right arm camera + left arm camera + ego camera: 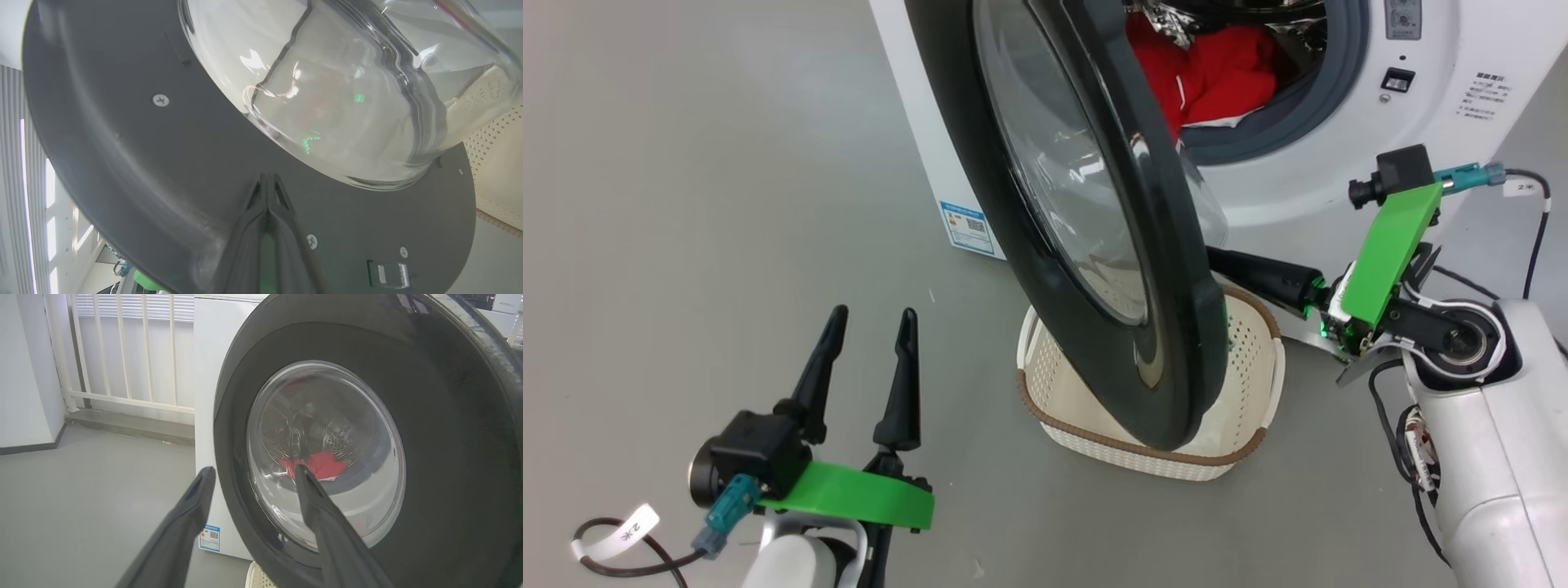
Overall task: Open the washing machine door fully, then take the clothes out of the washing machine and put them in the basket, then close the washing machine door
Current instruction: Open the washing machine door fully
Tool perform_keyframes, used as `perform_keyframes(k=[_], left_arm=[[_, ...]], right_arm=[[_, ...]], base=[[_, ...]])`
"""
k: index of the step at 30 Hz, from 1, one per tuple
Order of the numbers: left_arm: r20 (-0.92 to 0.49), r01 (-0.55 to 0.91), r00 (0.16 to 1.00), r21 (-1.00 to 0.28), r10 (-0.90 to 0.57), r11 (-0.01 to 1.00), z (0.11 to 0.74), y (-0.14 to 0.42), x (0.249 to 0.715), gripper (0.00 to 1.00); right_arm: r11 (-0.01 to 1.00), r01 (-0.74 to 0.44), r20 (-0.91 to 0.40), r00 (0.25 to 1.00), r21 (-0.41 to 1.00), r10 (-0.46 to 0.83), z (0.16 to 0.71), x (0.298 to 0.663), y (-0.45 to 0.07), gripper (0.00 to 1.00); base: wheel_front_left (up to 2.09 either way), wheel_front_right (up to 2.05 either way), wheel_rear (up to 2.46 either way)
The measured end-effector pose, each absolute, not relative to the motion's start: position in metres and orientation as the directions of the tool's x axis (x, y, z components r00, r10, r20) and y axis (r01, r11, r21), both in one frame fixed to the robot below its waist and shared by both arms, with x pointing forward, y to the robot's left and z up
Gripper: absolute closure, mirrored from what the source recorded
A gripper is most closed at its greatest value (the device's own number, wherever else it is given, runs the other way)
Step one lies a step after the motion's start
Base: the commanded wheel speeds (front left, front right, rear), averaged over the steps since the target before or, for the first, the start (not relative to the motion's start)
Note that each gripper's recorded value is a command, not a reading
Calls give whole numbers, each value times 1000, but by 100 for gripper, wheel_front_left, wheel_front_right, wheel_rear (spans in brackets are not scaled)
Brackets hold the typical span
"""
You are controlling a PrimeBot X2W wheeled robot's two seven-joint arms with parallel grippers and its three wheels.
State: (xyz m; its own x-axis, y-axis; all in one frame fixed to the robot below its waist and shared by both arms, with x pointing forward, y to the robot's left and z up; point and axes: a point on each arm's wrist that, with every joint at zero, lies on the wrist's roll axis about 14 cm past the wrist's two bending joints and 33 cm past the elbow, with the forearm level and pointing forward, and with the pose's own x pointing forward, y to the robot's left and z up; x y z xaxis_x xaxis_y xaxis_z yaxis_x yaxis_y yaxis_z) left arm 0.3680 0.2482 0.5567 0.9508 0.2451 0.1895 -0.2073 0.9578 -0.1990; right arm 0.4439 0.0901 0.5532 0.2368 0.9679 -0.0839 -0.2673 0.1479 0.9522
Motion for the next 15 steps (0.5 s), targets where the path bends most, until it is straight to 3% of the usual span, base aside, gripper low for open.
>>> perform_keyframes(k=[15], left_arm=[[190,-262,935,-199,299,944,558,264,347,0]], right_arm=[[101,-290,-65,132,952,989,559,418,123,100]], base=[[0,0,0]])
